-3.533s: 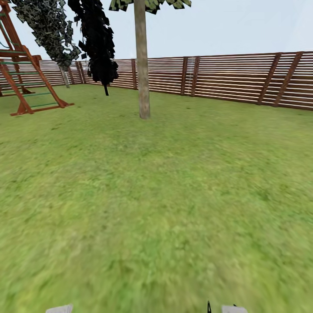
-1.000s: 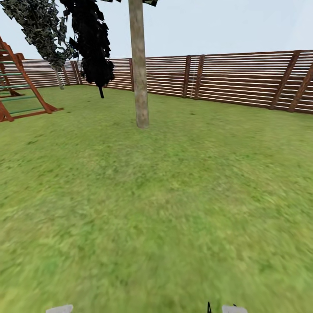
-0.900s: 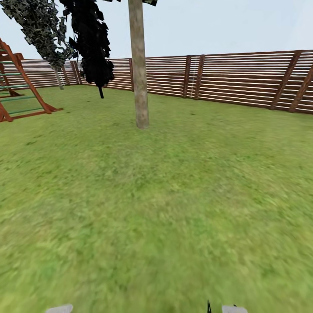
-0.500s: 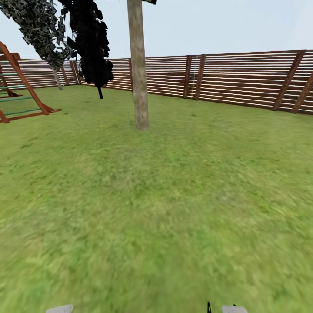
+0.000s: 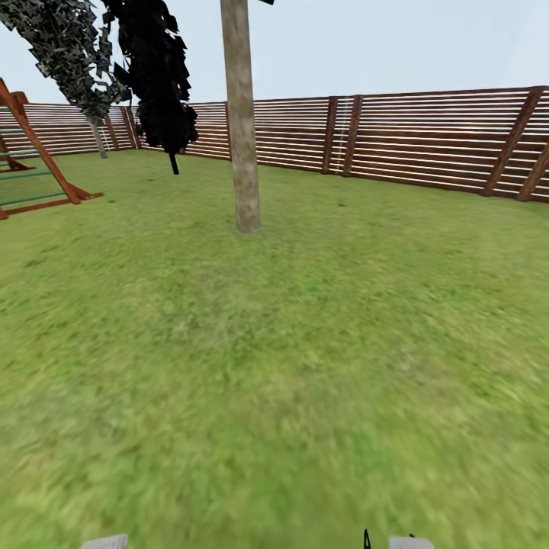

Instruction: In the garden, pick up the pesticide atomizer on the floor and spray pesticide onto both trees until each tree trunk is fully covered.

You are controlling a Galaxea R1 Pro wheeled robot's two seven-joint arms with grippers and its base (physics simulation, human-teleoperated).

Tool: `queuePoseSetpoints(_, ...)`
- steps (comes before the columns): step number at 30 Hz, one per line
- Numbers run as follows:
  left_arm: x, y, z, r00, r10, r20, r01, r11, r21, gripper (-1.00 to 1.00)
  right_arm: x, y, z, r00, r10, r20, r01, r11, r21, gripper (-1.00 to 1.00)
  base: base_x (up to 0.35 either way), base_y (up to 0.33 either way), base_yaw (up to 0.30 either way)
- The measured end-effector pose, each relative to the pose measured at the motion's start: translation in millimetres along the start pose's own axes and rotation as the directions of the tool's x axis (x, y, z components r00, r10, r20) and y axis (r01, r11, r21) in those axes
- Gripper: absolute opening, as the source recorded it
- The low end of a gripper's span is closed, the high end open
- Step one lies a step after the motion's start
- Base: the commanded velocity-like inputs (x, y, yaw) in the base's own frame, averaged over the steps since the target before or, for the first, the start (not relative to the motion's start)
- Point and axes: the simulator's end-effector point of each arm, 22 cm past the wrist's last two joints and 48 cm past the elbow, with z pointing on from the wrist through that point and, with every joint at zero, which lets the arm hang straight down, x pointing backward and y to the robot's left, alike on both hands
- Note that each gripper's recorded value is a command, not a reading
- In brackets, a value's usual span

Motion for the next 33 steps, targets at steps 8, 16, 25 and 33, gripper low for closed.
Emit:
queuePoseSetpoints(8, 0.0, 0.1, 0.0, 1.000, 0.000, 0.000, 0.000, 1.000, 0.000, -1.00, 0.0, 0.0, 0.0, 1.000, 0.000, 0.000, 0.000, 1.000, 0.000, 1.00, 0.339, 0.000, 0.000)
queuePoseSetpoints(16, 0.3, -2.1, -0.1, 1.000, 0.000, 0.000, 0.000, 1.000, 0.003, -1.00, 0.0, 0.0, 0.0, 1.000, 0.000, 0.000, 0.000, 1.000, 0.000, 1.00, 0.339, 0.000, 0.000)
queuePoseSetpoints(25, 0.6, -2.1, -0.2, 1.000, -0.001, -0.001, 0.001, 1.000, 0.003, -1.00, -0.3, 3.5, -0.5, 1.000, 0.002, 0.000, -0.002, 1.000, -0.005, 1.00, 0.339, 0.000, 0.000)
queuePoseSetpoints(33, 0.6, -2.4, -0.2, 1.000, -0.001, -0.001, 0.001, 1.000, 0.003, -1.00, -68.9, -5.8, 21.6, 0.987, 0.031, 0.158, -0.036, 0.999, 0.028, 1.00, 0.339, 0.000, 0.000)
